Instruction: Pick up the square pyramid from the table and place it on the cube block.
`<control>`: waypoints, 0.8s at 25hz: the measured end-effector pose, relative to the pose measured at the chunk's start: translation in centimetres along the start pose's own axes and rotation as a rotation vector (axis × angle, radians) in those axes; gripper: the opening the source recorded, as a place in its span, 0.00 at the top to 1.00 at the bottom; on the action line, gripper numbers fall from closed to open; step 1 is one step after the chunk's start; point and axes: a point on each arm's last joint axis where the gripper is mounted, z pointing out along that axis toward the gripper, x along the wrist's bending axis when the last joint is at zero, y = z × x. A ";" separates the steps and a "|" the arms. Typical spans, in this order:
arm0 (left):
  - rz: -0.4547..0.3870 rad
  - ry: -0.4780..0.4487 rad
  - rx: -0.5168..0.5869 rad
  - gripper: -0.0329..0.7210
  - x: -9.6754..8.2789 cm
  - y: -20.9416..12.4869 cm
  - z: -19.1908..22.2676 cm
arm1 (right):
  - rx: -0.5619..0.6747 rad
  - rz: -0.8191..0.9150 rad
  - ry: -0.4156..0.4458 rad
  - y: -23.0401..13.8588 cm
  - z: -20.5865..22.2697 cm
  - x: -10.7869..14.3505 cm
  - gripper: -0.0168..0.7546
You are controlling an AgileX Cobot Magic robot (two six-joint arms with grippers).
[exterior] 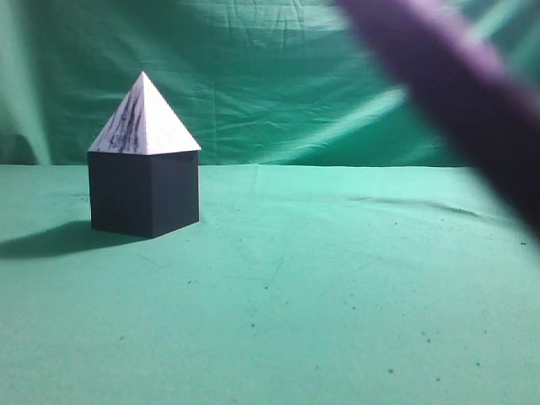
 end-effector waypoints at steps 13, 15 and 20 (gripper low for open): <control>0.000 0.000 0.000 0.96 0.0 0.0 0.0 | 0.118 0.173 -0.033 -9.6 -6.0 -1.2 0.98; 0.000 0.000 0.000 0.96 0.0 0.0 0.0 | 0.103 0.193 -0.033 -11.4 -6.5 -0.5 0.98; 0.000 0.000 0.000 0.96 0.0 0.0 0.0 | 0.007 0.224 -0.023 -16.5 -7.9 1.7 0.98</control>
